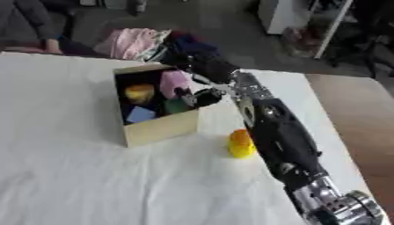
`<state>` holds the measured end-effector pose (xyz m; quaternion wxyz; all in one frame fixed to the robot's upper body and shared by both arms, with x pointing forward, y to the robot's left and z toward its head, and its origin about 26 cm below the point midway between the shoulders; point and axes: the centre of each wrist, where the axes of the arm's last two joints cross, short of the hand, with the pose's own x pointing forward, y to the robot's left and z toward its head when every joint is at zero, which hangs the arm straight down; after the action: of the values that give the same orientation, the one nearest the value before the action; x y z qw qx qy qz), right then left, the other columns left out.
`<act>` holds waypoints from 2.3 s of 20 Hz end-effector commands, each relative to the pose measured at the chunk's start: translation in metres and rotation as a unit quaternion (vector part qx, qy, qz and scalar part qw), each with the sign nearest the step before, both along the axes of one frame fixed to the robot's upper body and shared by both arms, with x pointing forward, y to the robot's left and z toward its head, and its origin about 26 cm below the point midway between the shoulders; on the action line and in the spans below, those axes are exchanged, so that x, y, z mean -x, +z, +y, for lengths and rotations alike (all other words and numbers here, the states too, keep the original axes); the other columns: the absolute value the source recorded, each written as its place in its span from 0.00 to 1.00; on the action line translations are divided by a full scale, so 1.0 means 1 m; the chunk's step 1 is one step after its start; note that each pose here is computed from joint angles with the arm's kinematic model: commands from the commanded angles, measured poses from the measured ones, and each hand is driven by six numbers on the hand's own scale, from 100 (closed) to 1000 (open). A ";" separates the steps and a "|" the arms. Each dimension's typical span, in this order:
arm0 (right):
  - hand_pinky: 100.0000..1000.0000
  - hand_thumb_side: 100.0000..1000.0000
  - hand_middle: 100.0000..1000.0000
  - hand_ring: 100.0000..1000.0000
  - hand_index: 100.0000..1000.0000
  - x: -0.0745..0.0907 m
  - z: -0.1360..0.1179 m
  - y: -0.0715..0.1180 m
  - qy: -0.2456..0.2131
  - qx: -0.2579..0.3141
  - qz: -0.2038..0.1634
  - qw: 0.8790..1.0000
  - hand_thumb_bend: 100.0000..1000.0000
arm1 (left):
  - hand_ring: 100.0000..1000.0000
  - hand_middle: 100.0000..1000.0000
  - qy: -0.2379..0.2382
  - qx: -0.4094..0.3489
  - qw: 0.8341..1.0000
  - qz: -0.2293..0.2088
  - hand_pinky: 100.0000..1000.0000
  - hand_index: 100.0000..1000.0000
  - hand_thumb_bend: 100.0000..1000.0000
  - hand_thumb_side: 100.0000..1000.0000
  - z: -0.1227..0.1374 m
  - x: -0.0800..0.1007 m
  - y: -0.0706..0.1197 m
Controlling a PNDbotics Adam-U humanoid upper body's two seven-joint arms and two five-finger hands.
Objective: Pick up objects on the table and place them in the box.
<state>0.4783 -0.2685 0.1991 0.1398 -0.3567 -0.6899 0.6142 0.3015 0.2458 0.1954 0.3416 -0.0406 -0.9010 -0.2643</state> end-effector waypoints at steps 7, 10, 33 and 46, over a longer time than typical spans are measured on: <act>0.86 0.15 0.91 0.83 1.00 0.015 -0.017 0.035 0.084 0.017 -0.032 0.996 0.00 | 0.69 0.66 0.027 0.000 1.000 0.003 0.76 0.86 0.00 0.52 0.011 0.006 -0.003; 0.85 0.14 0.89 0.82 1.00 0.029 -0.031 0.038 0.112 0.017 -0.016 0.993 0.00 | 0.69 0.66 0.050 0.003 0.999 0.010 0.76 0.86 0.00 0.52 0.019 0.009 -0.008; 0.85 0.44 0.86 0.84 1.00 0.040 -0.045 -0.044 0.037 0.210 0.201 0.956 0.00 | 0.69 0.66 0.076 0.007 0.997 0.019 0.76 0.86 0.00 0.52 0.024 0.012 -0.015; 0.77 0.25 0.45 0.63 0.70 0.036 -0.040 -0.044 0.075 0.138 0.120 0.980 0.00 | 0.69 0.66 0.079 0.008 0.997 0.021 0.76 0.86 0.00 0.52 0.025 0.012 -0.016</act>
<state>0.4399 -0.3062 0.1349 0.1463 -0.2265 -0.5803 0.7685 0.2913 0.2688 0.1710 0.3939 0.0138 -0.8909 -0.2257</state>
